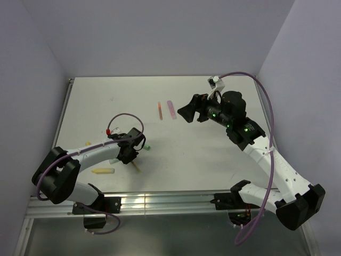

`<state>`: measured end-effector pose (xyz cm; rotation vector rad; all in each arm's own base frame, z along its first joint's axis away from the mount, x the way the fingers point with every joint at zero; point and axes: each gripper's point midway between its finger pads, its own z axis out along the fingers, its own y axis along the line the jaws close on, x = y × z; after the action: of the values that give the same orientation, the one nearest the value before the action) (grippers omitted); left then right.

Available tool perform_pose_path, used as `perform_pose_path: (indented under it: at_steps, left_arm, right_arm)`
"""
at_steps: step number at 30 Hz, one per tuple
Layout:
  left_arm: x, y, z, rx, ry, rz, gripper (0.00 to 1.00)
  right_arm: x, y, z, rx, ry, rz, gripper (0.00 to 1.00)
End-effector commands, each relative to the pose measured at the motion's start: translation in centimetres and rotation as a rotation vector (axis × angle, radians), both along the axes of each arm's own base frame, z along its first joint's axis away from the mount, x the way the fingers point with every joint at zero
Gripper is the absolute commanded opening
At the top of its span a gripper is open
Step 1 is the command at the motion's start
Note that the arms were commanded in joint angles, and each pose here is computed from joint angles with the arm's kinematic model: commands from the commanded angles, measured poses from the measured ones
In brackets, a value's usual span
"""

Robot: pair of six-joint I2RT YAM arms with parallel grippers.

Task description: Insert the pens into the pen caps

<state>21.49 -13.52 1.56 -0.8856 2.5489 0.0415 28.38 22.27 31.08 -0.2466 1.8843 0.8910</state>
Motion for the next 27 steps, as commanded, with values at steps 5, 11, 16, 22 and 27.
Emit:
perform_pose_path:
  at_steps: [5,11,16,22,27]
  left_arm:
    - [0.8,-0.8,0.0,-0.012,-0.013,-0.012,0.00]
    - [2.0,0.7,0.7,0.022,-0.038,-0.008,0.00]
    - [3.6,1.8,1.3,0.022,-0.061,-0.013,0.00]
    - [5.0,1.1,2.3,0.017,-0.085,-0.078,0.00]
    - [6.0,0.3,3.6,-0.001,-0.124,-0.126,0.00]
  right_arm:
    - [-0.3,-0.2,2.0,0.026,-0.056,0.006,0.91]
    - [-0.4,-0.1,1.9,0.025,-0.054,0.011,0.91]
    - [-0.3,-0.1,1.9,0.023,-0.057,0.013,0.91]
    - [-0.2,-0.1,1.8,0.019,-0.052,0.010,0.91]
    - [-0.2,-0.2,1.7,0.016,-0.050,0.008,0.91]
